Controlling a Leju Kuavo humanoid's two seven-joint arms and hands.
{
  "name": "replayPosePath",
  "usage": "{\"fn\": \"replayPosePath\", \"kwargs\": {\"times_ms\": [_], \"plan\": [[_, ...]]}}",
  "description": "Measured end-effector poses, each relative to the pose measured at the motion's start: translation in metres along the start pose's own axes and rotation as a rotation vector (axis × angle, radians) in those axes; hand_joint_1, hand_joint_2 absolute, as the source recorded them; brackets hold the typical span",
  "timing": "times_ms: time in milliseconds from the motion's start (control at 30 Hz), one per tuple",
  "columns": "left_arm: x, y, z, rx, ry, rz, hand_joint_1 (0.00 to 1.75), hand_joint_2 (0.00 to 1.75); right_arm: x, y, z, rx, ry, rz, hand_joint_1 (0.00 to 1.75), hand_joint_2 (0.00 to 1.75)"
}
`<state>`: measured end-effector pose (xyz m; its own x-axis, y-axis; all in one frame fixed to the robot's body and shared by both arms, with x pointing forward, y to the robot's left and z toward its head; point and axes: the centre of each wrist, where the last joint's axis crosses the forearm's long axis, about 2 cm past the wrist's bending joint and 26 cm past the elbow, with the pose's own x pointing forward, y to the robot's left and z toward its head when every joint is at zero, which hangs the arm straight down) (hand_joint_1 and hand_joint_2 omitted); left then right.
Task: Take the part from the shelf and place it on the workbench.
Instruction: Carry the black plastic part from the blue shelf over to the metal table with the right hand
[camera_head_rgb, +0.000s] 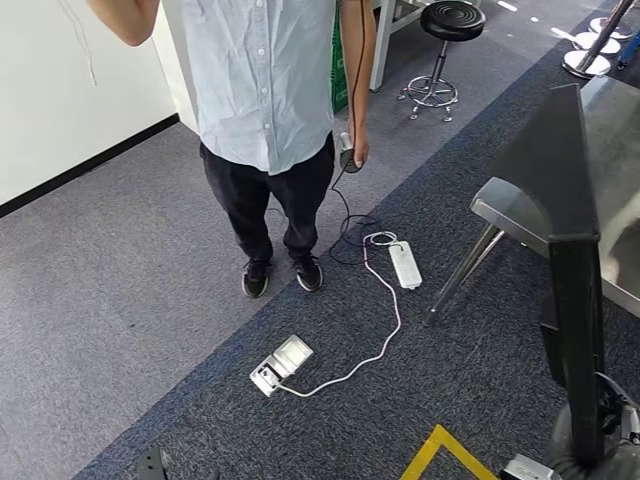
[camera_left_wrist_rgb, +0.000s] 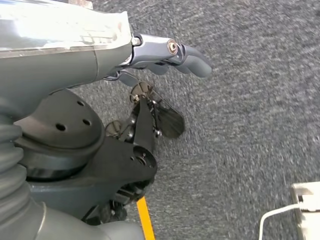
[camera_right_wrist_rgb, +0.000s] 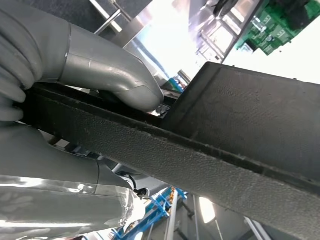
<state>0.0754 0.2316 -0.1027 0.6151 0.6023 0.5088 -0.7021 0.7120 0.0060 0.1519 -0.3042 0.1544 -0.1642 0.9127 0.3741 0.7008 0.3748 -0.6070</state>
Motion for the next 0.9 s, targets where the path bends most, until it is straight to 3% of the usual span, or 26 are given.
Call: {"fn": "replayPosePath", "kwargs": {"times_ms": [900], "plan": [[-0.0009,0.0035,-0.0003,0.011,-0.004,0.007,0.0,1.75,0.0008,-0.0001,0.0003,0.005,0.0,0.002,1.75,1.75]]}}
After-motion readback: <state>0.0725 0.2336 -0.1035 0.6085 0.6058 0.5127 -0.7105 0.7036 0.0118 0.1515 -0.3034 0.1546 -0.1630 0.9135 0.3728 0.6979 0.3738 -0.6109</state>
